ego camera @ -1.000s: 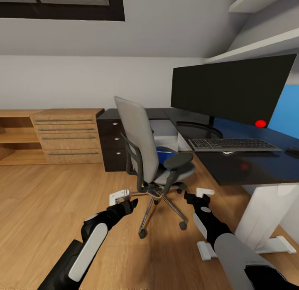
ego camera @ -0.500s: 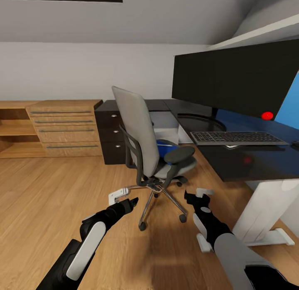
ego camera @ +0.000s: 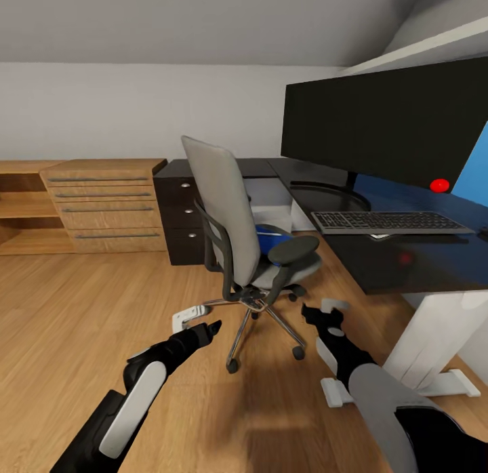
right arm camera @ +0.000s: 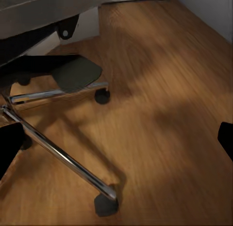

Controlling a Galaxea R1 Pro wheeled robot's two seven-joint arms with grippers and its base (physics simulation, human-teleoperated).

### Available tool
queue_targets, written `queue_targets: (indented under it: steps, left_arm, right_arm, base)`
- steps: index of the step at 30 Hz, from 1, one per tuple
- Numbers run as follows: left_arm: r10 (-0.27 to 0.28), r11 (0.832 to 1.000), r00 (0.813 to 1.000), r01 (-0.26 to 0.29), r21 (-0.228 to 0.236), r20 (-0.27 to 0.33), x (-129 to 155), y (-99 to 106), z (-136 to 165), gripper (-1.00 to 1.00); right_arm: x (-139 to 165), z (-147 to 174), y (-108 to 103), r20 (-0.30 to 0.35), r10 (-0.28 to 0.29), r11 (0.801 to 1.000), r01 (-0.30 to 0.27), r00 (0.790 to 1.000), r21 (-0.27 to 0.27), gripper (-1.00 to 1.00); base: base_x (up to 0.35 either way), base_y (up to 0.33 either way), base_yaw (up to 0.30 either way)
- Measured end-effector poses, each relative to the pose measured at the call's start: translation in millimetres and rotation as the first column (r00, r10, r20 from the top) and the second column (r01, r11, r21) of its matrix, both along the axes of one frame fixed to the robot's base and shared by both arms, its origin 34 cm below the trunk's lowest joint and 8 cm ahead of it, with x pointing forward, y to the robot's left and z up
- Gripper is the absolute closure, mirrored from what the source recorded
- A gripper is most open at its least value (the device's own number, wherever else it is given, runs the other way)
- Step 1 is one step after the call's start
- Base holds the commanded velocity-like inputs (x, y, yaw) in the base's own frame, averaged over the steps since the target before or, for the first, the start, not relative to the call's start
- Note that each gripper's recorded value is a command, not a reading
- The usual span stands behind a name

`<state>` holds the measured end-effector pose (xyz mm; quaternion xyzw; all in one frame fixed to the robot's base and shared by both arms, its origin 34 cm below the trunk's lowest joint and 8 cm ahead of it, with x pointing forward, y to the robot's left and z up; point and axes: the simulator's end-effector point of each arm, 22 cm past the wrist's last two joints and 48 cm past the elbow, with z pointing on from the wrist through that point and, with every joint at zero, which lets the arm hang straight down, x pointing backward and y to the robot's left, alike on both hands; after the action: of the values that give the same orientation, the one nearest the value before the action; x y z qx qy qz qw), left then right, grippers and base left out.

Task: In the bedroom, organize the workspace by keeping the computer under the desk, ensuring the monitor is on the desk, placing the keyboard on the desk next to the monitor, placing the mouse on the desk next to the keyboard, moving the folder from the swivel chair onto the desk next to the mouse, stacking the notebook on top of the folder with the pen on top of the notebook, and positioning the swivel chair next to the desk.

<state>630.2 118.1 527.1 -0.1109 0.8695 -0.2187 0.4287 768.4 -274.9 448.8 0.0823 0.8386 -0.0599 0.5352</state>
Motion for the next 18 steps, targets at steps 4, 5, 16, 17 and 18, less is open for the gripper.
queue_targets:
  steps: [4,5,16,17,18]
  left_arm:
    - [0.000,1.000,1.000,0.000,0.001,-0.001,0,0,-1,-1.00]
    - [0.000,1.000,1.000,0.000,0.001,-0.002,0,0,-1,-1.00]
    - [0.002,1.000,1.000,-0.002,0.004,-0.003,0,3,-2,-1.00]
    - [0.002,1.000,1.000,-0.002,0.004,-0.003,0,3,-2,-1.00]
    - [0.002,1.000,1.000,-0.002,0.004,-0.003,0,3,-2,-1.00]
  right_arm:
    - [6,12,3,0.059,0.002,1.000,-0.002,0.998,0.001,-1.00]
    - [6,14,4,0.067,0.003,1.000,-0.003,0.998,0.001,-1.00]
    - [7,16,4,0.081,0.005,1.000,-0.005,0.997,-0.004,-1.00]
    - [7,16,4,0.081,0.005,1.000,-0.005,0.997,-0.003,-1.00]
    - [7,16,4,0.081,0.005,1.000,-0.005,0.997,-0.003,-1.00]
  base:
    - [0.009,0.000,0.000]
    - [0.079,0.000,0.000]
    - [0.190,0.000,0.000]
    - [0.052,0.000,0.000]
    - [0.049,0.000,0.000]
